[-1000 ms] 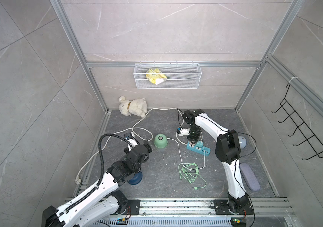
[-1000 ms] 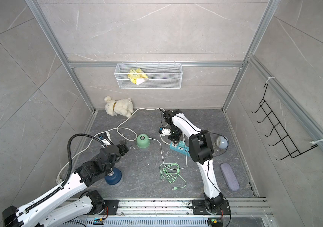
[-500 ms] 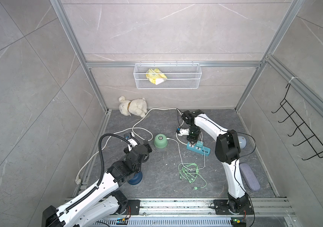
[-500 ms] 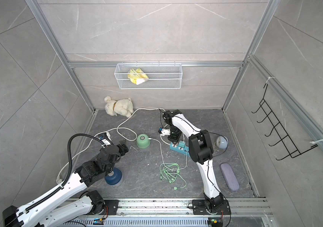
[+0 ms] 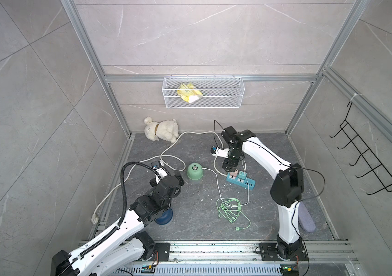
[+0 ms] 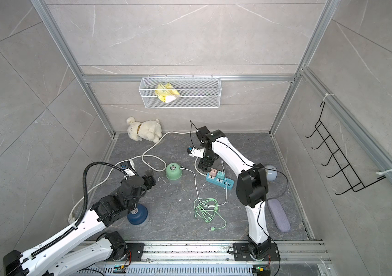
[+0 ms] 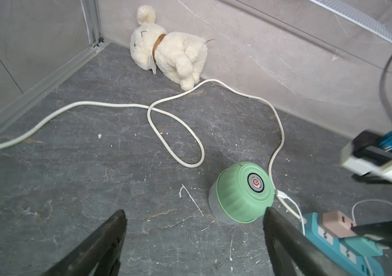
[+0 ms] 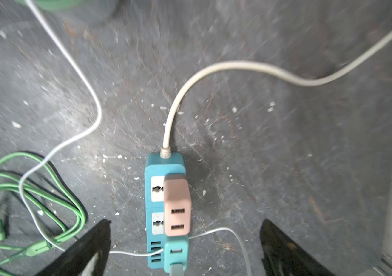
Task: Charge the cordless meat grinders
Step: Insert the plug into the socket, then pick up the charging cable from the center of the board.
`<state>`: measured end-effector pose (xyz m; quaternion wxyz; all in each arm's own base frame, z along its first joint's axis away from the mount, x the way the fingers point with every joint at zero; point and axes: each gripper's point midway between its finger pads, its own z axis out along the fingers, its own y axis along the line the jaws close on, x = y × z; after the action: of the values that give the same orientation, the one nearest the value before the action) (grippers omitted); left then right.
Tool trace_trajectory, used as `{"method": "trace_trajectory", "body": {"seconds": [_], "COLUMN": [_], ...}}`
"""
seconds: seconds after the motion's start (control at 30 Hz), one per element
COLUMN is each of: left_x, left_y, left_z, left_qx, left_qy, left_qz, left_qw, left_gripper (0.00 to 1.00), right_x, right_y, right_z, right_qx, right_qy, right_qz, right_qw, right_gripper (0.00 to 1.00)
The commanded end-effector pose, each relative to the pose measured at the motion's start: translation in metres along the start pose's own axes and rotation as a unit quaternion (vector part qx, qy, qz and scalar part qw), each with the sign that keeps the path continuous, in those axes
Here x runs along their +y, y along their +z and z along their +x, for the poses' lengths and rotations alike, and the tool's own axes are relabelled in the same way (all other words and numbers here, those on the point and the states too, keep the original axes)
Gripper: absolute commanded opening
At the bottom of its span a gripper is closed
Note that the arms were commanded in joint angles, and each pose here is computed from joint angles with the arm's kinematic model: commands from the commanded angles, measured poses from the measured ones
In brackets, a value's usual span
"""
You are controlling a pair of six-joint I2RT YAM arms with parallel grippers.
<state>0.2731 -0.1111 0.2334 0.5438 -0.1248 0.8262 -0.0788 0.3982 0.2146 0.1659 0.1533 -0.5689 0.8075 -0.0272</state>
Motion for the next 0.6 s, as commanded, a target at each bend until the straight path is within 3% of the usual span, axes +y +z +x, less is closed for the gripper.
{"method": "trace_trajectory", "body": {"seconds": [0.0, 0.13, 0.27, 0.4, 0.57], "left_x": [-0.009, -0.019, -0.043, -0.067, -0.088], "left_y": [-0.014, -0.016, -0.013, -0.007, 0.002], "left_z": [-0.048, -0.06, -0.056, -0.04, -0.022], "left_qx": [-0.054, -0.061, -0.048, -0.013, 0.02], "left_qy": [0.058, 0.088, 0.104, 0.114, 0.108], "left_qz": [0.009, 0.04, 0.097, 0.151, 0.19], "left_qw": [0.997, 0.994, 0.989, 0.982, 0.976], "left_gripper": [0.95, 0.96, 0.96, 0.97, 0.97], "right_x": [-0.007, -0.001, 0.017, 0.026, 0.045], "right_y": [-0.072, -0.115, -0.125, -0.109, -0.109], "right_z": [-0.025, -0.018, 0.003, 0.038, 0.073], "right_qx": [-0.123, -0.222, -0.297, -0.27, -0.231], "right_qy": [0.032, 0.11, 0.218, 0.359, 0.437], "right_qz": [0.067, 0.116, 0.122, 0.113, 0.103], "right_qw": [0.99, 0.962, 0.922, 0.886, 0.863], "right_gripper": [0.95, 0.95, 0.93, 0.91, 0.88]}}
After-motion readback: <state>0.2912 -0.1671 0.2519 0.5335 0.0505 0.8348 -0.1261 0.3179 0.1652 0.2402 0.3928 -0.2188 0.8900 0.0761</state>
